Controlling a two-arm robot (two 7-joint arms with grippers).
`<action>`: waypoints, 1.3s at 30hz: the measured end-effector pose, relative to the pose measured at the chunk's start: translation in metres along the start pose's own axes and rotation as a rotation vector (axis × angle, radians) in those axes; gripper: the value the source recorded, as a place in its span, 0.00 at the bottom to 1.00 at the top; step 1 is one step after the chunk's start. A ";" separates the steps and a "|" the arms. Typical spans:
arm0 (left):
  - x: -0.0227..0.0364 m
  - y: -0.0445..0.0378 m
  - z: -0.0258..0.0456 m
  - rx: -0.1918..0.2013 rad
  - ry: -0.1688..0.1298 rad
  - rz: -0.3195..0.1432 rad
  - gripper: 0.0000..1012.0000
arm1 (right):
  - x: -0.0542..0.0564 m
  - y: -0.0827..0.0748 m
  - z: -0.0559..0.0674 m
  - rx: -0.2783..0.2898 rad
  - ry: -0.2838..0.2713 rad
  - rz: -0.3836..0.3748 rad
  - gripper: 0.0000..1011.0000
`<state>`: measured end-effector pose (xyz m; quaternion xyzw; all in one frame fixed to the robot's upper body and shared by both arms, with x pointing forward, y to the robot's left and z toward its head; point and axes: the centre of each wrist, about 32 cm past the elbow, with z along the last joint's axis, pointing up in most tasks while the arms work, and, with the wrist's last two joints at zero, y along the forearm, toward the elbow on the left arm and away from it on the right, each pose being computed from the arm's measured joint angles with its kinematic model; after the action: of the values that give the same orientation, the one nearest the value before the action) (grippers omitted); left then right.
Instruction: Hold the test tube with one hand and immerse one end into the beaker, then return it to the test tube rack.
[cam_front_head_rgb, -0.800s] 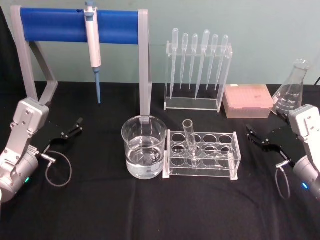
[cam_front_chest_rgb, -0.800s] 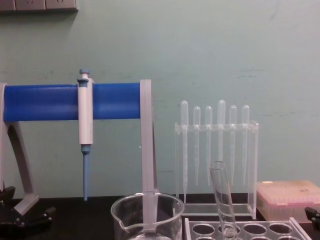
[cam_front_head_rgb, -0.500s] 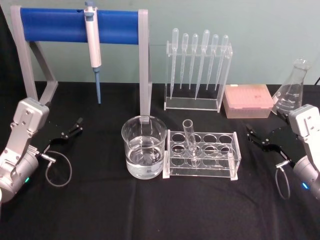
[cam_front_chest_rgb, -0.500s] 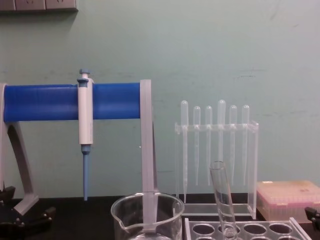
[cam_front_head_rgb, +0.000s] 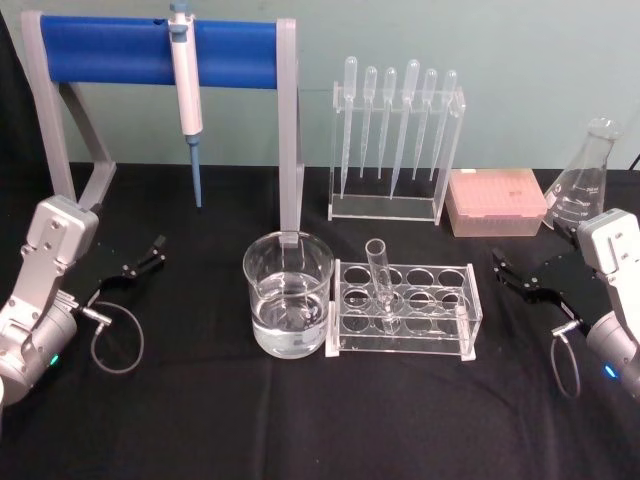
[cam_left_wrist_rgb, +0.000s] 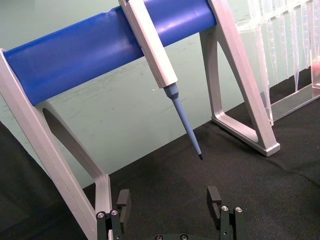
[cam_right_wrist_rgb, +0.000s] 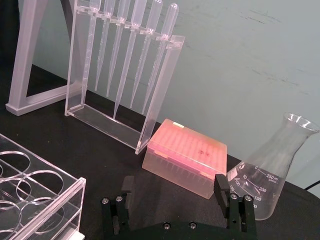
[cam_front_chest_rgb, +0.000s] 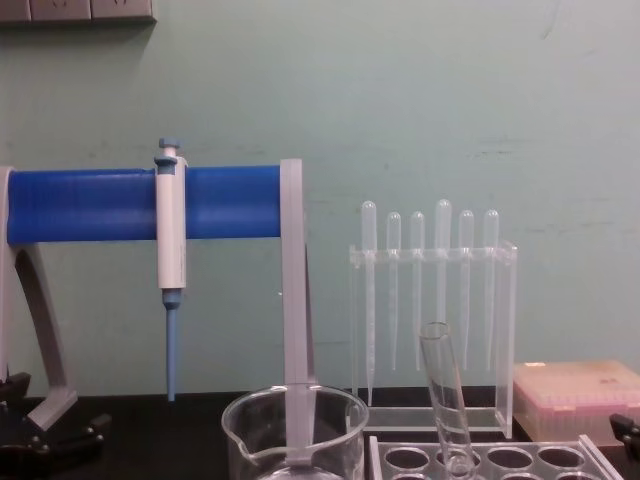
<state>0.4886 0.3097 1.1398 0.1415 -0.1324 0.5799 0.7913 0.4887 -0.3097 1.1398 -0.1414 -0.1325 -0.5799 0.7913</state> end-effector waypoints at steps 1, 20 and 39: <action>0.0000 0.0000 0.0000 0.000 0.000 0.000 0.99 | 0.000 0.000 0.000 0.000 0.000 0.000 0.99; 0.0000 0.0000 0.0000 0.000 0.000 0.000 0.99 | 0.000 0.000 0.000 0.000 0.000 0.000 0.99; 0.0000 0.0000 0.0000 0.000 0.000 0.000 0.99 | 0.013 -0.021 0.041 0.093 0.037 0.052 0.99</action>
<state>0.4886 0.3097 1.1398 0.1415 -0.1325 0.5799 0.7913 0.4704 -0.3115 1.1845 -0.0971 -0.1410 -0.5547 0.8142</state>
